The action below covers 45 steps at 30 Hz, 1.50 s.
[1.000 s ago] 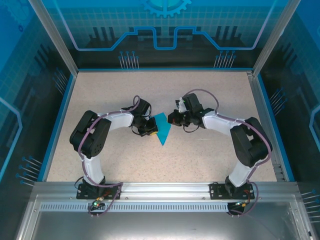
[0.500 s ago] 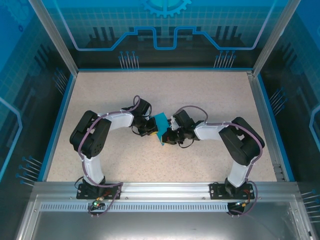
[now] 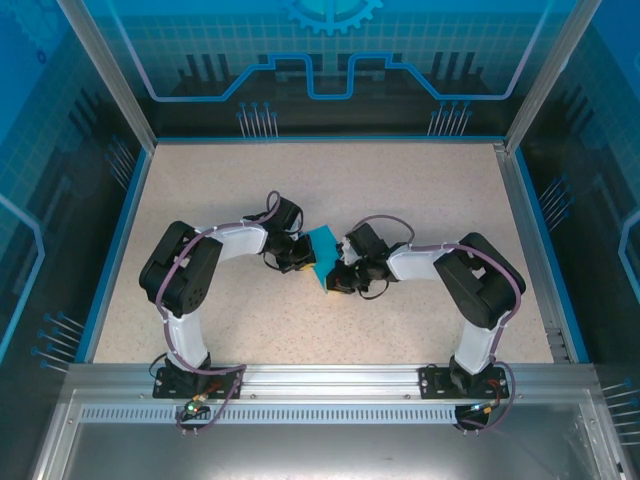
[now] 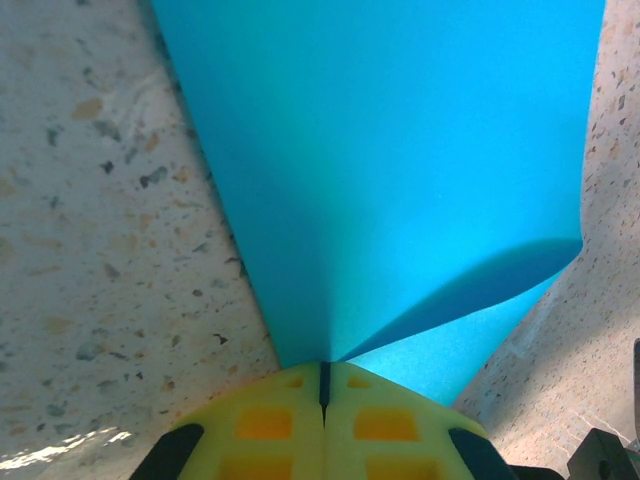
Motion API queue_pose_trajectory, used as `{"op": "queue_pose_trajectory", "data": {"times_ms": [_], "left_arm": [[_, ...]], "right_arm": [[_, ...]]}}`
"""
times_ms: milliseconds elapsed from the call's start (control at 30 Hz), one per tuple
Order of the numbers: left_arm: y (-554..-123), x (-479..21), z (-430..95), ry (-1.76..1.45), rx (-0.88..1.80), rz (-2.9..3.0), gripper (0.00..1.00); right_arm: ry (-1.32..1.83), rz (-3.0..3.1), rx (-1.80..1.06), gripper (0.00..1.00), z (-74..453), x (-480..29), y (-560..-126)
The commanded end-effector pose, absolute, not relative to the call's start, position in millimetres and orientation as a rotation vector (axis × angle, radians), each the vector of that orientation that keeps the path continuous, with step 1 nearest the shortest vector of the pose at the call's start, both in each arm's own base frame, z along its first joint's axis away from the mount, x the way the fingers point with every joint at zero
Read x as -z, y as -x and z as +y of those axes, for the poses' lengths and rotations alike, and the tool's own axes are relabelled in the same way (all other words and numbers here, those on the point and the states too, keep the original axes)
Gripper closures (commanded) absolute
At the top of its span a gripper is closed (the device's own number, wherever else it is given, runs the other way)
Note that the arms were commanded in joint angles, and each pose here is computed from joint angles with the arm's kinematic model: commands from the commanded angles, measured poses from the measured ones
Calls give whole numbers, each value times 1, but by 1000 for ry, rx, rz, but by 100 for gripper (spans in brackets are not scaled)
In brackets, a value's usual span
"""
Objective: Fold a paper plane with a square sheet of paper (pick it up from the middle)
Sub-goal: Third fold the triangle at the center of the table.
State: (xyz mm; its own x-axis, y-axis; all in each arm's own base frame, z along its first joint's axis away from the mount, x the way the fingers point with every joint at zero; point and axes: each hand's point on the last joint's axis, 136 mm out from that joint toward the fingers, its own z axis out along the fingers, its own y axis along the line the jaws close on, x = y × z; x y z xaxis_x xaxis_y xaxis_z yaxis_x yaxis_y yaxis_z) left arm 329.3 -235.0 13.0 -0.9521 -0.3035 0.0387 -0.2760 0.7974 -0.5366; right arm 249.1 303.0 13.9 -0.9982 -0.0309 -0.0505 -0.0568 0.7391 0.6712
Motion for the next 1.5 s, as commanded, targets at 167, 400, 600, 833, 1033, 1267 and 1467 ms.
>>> {"op": "queue_pose_trajectory", "data": {"times_ms": [167, 400, 600, 833, 1033, 1267, 1467], "left_arm": [[-304, 13, -214, 524, 680, 3036, 100], [-306, 12, -215, 524, 682, 3032, 100], [-306, 11, -215, 521, 681, 3033, 100], [-306, 11, -215, 518, 681, 3034, 100], [-307, 11, -215, 518, 677, 3031, 100], [-311, 6, -217, 497, 691, 3018, 100], [-328, -33, -234, 399, 798, 2921, 100]], "right_arm": [[112, 3035, -994, 100, 288, 7, -228], [199, 2842, -1053, 100, 307, -48, -263], [180, 2842, -1040, 100, 317, -37, -281], [185, 2910, -1038, 100, 314, -16, -268], [199, 3011, -981, 100, 298, 5, -243], [243, 2969, -1002, 100, 290, -14, -234], [38, 2776, -989, 100, 269, -50, -275]]}}
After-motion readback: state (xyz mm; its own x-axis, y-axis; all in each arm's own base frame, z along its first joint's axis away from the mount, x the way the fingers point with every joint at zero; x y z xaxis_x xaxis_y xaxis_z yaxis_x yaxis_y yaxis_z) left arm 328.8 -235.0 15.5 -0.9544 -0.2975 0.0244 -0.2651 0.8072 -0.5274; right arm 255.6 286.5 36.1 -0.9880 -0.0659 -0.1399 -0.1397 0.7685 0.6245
